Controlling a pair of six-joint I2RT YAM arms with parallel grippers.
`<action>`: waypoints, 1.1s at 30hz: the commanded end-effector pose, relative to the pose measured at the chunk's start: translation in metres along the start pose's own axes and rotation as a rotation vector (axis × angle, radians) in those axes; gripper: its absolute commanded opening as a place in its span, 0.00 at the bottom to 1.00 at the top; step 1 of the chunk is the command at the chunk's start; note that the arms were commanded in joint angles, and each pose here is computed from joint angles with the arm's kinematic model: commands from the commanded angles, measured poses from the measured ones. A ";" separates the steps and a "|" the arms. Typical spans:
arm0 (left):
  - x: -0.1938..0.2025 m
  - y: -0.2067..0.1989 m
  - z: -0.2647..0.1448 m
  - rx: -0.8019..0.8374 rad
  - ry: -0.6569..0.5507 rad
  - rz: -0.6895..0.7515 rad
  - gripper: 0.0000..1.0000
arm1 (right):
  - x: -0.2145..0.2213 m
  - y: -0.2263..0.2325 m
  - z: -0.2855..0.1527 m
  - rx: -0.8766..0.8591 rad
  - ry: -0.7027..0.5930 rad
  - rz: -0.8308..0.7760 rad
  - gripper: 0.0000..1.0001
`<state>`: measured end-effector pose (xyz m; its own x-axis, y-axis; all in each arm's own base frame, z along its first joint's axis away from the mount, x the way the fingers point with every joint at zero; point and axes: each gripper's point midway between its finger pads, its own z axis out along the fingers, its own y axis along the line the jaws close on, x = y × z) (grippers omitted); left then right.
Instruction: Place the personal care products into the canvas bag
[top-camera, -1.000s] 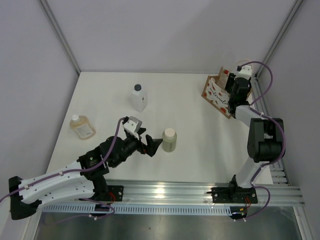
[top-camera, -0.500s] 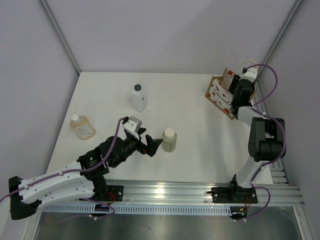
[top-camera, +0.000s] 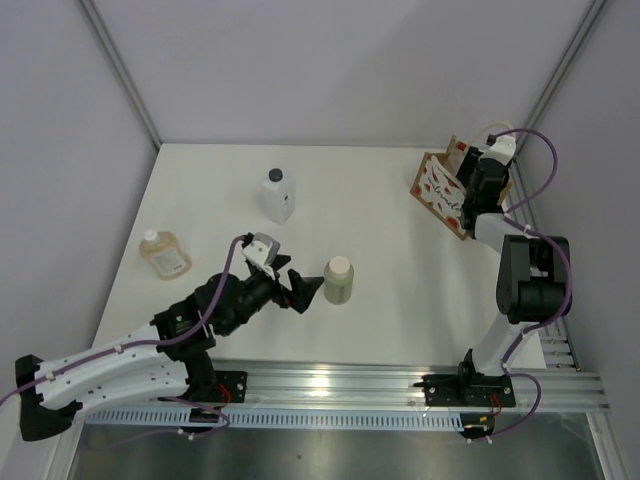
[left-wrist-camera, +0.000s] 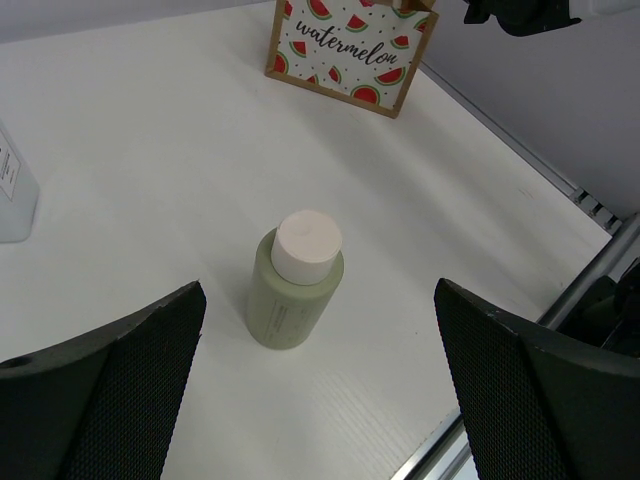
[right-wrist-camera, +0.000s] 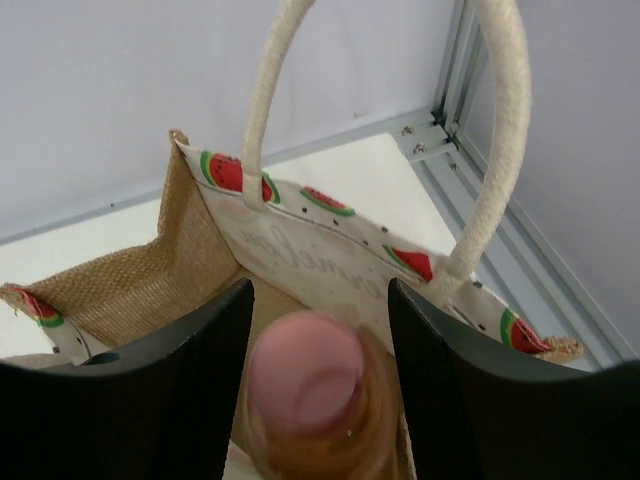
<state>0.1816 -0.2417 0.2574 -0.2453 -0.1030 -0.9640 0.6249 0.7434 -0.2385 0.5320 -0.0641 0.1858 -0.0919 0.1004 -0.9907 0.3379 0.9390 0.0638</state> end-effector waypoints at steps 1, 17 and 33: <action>-0.019 -0.005 -0.004 0.021 -0.047 -0.029 0.99 | -0.048 0.000 0.002 0.009 -0.136 0.054 0.61; -0.017 -0.001 -0.001 -0.005 -0.041 -0.015 0.99 | -0.146 0.003 -0.033 -0.019 -0.168 0.198 0.70; -0.020 0.009 -0.003 -0.052 -0.080 -0.031 0.99 | -0.135 0.128 -0.229 -0.561 0.051 0.160 0.90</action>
<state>0.1837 -0.2373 0.2626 -0.2309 -0.1251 -0.9649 0.6106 0.7535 -0.2438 0.4032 0.0744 0.3846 -0.0285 0.3167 -0.9481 -0.0845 0.9443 0.3180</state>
